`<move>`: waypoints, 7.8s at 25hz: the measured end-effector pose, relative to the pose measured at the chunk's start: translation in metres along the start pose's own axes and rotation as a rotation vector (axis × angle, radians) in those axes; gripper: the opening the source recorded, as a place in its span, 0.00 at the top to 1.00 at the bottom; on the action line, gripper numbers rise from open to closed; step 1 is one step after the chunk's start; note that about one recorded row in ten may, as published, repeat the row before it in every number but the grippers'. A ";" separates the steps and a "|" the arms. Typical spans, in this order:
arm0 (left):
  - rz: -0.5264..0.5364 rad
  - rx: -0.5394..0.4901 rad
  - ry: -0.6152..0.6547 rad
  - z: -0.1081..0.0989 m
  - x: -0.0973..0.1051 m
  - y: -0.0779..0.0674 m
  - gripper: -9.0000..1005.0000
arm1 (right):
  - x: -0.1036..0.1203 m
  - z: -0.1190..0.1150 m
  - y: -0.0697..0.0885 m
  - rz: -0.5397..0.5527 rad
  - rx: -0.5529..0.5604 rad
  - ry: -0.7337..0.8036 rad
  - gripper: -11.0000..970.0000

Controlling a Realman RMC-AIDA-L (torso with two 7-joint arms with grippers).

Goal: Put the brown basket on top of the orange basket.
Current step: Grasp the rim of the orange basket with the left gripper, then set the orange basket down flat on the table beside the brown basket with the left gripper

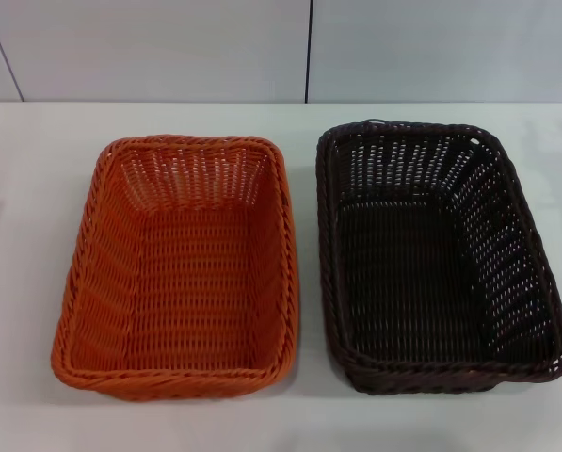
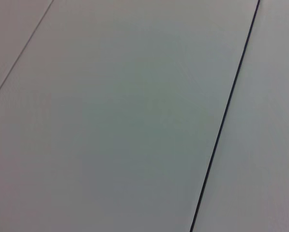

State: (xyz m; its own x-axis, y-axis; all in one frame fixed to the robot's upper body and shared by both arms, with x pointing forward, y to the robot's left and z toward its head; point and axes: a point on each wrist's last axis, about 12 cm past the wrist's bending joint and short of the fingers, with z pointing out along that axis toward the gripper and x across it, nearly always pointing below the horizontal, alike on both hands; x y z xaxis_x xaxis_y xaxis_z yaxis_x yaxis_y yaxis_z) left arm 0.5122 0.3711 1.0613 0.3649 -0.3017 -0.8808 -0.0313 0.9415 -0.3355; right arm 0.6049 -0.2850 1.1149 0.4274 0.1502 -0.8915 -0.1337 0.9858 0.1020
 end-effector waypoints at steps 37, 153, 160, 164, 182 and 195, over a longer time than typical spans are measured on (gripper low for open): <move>-0.101 0.263 0.522 0.104 -0.036 -0.007 0.20 | 0.005 -0.025 -0.017 0.075 0.051 0.043 0.50; 0.435 0.975 1.546 0.077 -0.018 -0.175 0.81 | -0.003 0.028 -0.021 0.013 0.098 0.071 0.50; 0.514 1.038 1.514 0.088 -0.023 -0.191 0.81 | -0.002 0.027 -0.019 0.019 0.095 0.066 0.50; 0.552 1.076 1.509 0.089 -0.025 -0.195 0.82 | -0.002 0.026 -0.018 0.020 0.095 0.068 0.50; 0.688 1.083 1.408 0.107 -0.028 -0.214 0.83 | 0.002 0.019 -0.020 0.031 0.116 0.084 0.50; 0.804 1.087 1.293 0.111 -0.036 -0.229 0.66 | 0.001 0.025 -0.019 0.034 0.117 0.079 0.50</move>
State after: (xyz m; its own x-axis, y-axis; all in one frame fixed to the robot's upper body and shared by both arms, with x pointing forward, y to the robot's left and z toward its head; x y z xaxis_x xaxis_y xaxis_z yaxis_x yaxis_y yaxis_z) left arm 0.6096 0.1825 1.2069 -0.2910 0.7831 -0.5496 0.9045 0.4124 0.1087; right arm 0.6297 -0.3020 1.1231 0.3523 0.1818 -0.9181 -0.0397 0.9830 0.1794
